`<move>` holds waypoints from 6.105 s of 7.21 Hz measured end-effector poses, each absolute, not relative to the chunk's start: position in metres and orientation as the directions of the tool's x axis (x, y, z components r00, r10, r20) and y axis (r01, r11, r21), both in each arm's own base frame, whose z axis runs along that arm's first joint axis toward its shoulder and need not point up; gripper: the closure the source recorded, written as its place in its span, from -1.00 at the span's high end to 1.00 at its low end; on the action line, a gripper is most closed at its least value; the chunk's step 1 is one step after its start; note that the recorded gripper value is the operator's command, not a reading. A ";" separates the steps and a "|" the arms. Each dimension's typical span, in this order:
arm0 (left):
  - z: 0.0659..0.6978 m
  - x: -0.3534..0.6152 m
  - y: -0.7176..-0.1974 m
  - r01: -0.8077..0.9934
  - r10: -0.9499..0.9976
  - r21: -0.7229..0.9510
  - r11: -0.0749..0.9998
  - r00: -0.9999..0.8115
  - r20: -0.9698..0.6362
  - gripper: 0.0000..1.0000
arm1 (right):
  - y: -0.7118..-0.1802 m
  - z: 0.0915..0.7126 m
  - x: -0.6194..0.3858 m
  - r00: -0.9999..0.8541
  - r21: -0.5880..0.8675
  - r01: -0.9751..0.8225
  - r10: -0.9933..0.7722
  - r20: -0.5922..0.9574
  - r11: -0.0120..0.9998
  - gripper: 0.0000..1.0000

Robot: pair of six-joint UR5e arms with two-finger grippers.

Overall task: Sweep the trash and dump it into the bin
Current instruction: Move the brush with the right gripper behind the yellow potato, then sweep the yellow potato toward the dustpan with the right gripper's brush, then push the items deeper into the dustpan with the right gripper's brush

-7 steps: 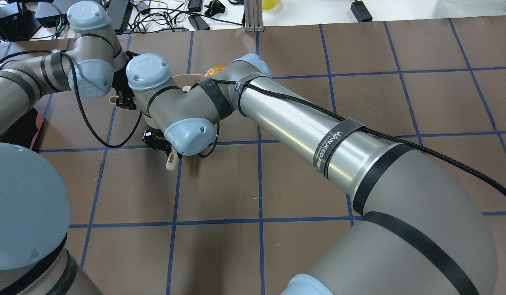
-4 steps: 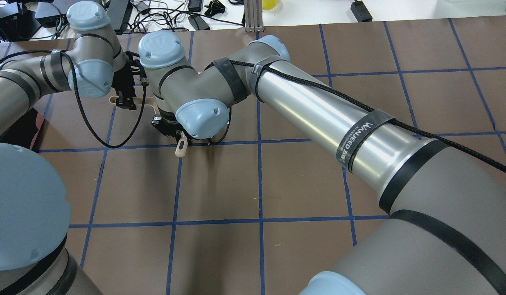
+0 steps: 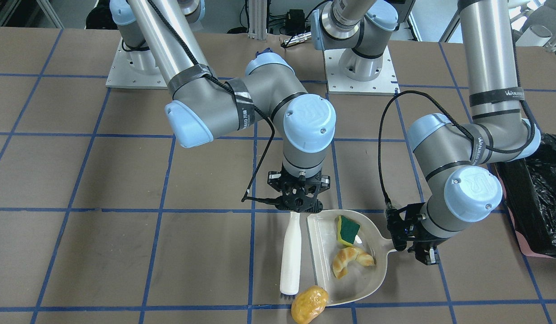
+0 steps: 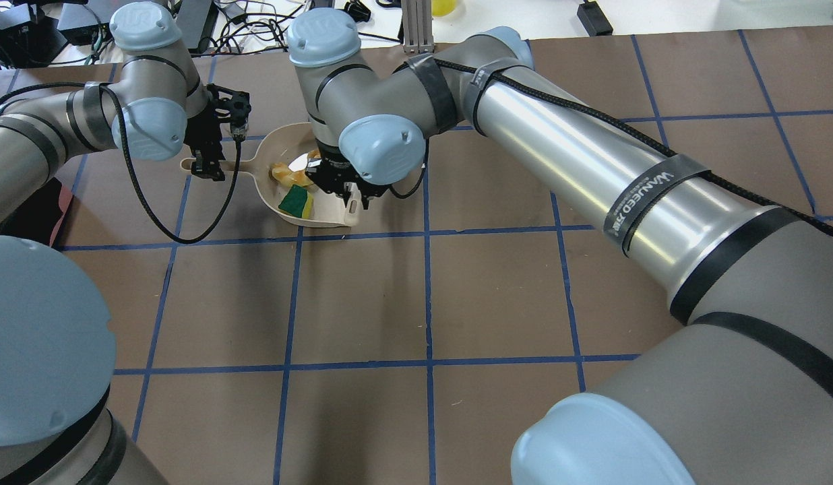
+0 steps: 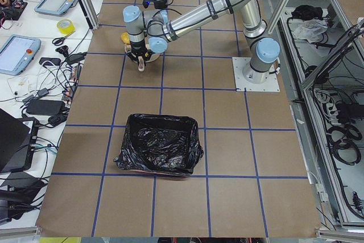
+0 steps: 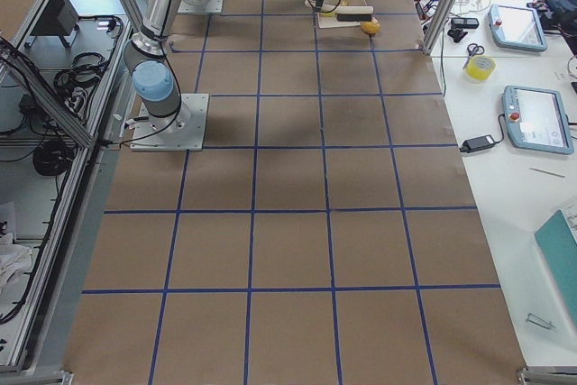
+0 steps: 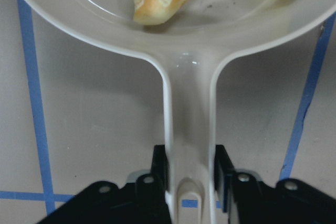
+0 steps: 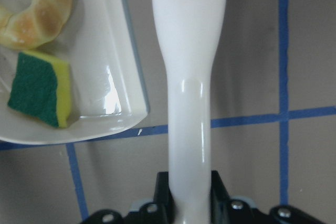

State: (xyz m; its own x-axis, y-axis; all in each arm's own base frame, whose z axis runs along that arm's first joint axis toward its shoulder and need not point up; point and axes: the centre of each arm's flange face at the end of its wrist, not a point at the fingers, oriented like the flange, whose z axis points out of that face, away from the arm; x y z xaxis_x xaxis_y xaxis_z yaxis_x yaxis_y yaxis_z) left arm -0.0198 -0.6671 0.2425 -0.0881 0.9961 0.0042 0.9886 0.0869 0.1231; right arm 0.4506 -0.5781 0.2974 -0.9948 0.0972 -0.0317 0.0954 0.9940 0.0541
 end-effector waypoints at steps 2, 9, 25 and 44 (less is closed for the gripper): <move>0.242 -0.020 -0.667 0.988 0.996 0.124 0.087 -0.089 0.004 -0.91 | -0.607 0.300 0.406 -0.999 0.040 0.049 0.049 -0.009 0.998 -1.00; 0.242 -0.020 -0.667 0.987 0.995 0.128 0.099 -0.100 0.002 -0.91 | -0.672 0.255 0.357 -0.977 0.056 -0.209 -0.211 0.034 0.976 -1.00; 0.242 -0.021 -0.667 0.987 0.994 0.124 0.104 -0.105 0.002 -0.91 | -0.617 0.234 0.487 -0.940 0.070 -0.340 -0.341 0.008 0.938 -1.00; 0.240 -0.021 -0.665 0.989 0.996 0.122 0.087 -0.089 0.006 -0.91 | -0.587 0.250 0.465 -0.999 0.197 0.041 0.039 0.015 0.980 -1.00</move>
State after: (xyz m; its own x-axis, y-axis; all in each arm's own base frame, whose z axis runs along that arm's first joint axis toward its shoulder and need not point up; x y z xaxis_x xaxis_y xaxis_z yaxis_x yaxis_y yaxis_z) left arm -0.0213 -0.6648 0.2396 -0.0888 0.9960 0.0058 0.9886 0.0874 0.1224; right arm 0.4647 -0.5871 0.2496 -0.9991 0.0394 0.0146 0.0415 0.9795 0.1970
